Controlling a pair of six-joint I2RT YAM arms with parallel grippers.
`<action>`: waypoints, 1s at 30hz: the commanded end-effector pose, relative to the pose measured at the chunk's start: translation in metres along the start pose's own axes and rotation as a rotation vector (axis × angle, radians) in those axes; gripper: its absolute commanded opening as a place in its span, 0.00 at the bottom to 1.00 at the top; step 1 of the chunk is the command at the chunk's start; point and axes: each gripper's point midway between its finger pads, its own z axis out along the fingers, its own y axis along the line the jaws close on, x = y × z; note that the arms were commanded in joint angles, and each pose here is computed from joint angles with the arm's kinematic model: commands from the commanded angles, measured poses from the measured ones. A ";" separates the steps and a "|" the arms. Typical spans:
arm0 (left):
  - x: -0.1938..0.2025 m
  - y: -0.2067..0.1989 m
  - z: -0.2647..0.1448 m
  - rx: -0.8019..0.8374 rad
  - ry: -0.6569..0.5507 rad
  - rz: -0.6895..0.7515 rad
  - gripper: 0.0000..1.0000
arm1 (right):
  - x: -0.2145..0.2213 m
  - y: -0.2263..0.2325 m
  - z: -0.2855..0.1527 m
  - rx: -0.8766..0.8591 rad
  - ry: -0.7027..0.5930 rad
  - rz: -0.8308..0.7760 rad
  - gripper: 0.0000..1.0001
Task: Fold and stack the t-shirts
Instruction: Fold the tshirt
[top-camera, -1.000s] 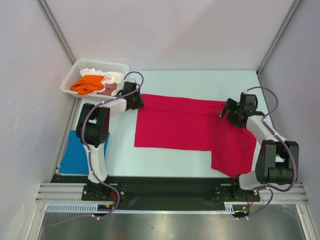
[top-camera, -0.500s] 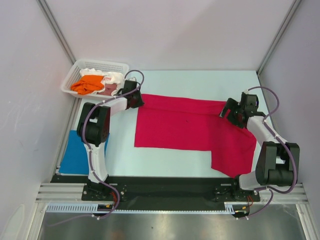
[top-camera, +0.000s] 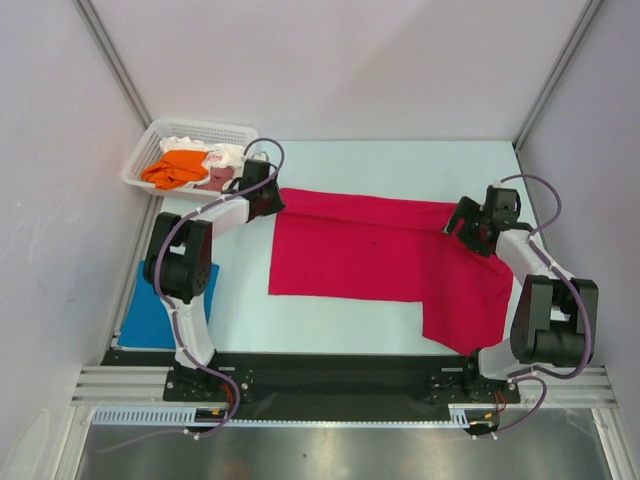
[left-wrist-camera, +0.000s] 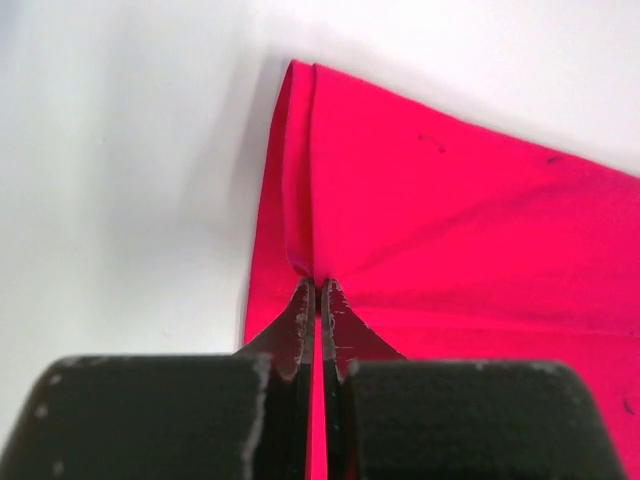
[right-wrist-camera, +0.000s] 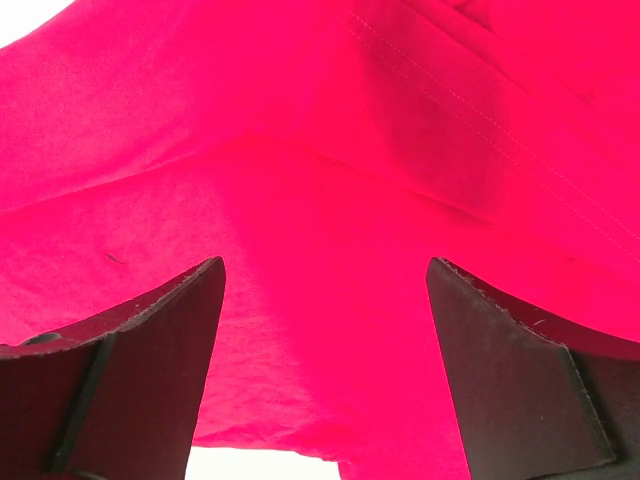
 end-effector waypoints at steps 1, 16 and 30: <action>-0.021 -0.005 -0.019 0.006 -0.078 -0.001 0.00 | -0.020 0.009 -0.001 -0.029 -0.049 0.002 0.87; 0.010 0.015 0.004 -0.051 -0.008 -0.019 0.00 | -0.041 0.003 0.022 -0.028 -0.039 0.007 0.84; 0.010 0.008 0.008 -0.014 -0.001 -0.030 0.00 | -0.060 -0.016 0.057 0.049 -0.037 0.026 0.50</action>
